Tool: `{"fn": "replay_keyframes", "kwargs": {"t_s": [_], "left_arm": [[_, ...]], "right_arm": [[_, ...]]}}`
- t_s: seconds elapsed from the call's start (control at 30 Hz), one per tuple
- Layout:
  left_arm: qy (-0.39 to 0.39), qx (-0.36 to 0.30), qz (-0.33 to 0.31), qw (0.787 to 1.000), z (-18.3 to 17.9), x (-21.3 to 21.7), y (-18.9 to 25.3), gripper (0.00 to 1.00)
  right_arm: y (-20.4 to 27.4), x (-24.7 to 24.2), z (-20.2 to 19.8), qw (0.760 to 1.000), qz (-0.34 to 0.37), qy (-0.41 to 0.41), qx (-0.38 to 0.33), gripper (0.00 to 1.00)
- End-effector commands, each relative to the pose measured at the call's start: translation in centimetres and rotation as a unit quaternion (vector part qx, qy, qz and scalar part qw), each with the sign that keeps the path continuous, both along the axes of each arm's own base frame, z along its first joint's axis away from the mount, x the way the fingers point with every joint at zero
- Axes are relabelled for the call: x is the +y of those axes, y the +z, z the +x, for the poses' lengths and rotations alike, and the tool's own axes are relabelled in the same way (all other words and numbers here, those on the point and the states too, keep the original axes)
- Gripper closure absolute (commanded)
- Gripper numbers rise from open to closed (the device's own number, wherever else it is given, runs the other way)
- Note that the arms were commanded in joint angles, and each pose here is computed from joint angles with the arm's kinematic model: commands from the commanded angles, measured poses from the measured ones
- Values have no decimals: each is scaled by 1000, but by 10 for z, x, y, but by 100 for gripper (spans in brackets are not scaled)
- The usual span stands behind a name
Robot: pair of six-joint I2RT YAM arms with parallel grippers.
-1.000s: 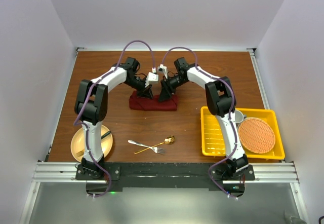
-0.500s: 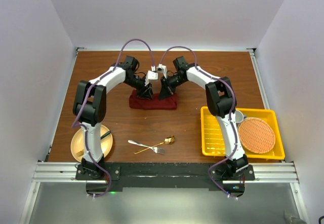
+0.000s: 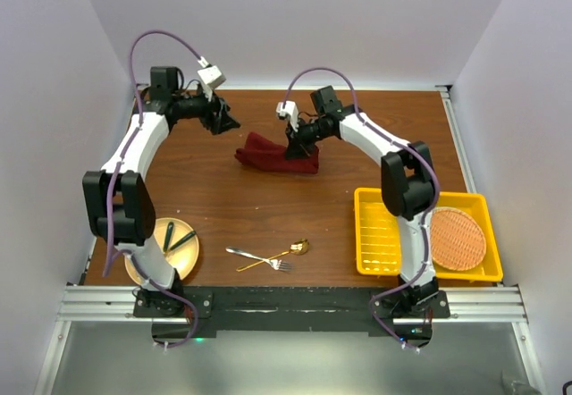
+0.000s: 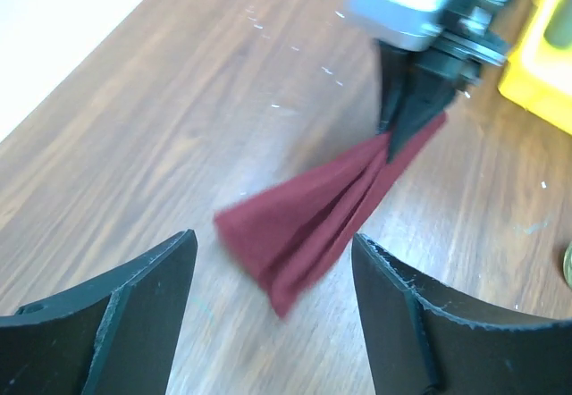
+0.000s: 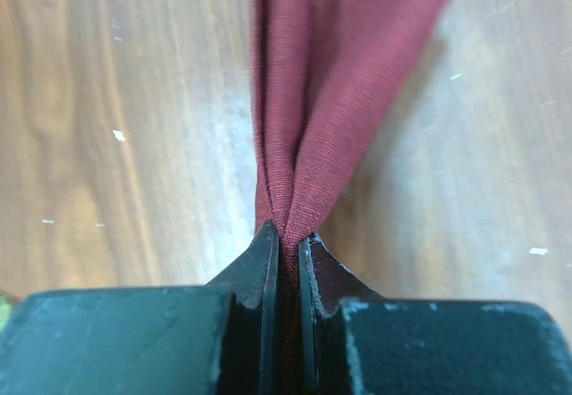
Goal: Fold the napkin into a case and place the utensils inside
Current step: Pass from the left arm to the right, then turn over the smaller rectangle-folded napkin at the center of the board.
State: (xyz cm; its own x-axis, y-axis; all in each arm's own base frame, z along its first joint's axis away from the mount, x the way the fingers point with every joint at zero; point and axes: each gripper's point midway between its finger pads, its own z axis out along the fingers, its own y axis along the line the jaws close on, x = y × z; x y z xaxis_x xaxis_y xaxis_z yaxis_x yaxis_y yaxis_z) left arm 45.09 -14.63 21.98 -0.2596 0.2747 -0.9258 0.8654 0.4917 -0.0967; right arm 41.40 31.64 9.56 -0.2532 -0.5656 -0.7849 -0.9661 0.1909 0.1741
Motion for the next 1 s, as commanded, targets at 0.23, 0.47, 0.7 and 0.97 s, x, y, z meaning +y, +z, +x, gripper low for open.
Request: {"fn": "replay_keyframes", "kwargs": {"t_s": [0.23,0.47,0.7,0.97], "left_arm": [[107,68,-27,992,-15,22,-17,25],[130,107,-36,985,-26,24,-33,31],[127,134,-43,982,-32,21,-38,54],[74,167,-7,983,-56,0,-58,62]], "right_arm": [[2,15,-27,941,-56,117,-313,100],[13,14,-52,881,-68,161,-439,100],[-15,9,-80,823,-78,210,-522,100],[-35,5,-97,785,-83,260,-556,100]]}}
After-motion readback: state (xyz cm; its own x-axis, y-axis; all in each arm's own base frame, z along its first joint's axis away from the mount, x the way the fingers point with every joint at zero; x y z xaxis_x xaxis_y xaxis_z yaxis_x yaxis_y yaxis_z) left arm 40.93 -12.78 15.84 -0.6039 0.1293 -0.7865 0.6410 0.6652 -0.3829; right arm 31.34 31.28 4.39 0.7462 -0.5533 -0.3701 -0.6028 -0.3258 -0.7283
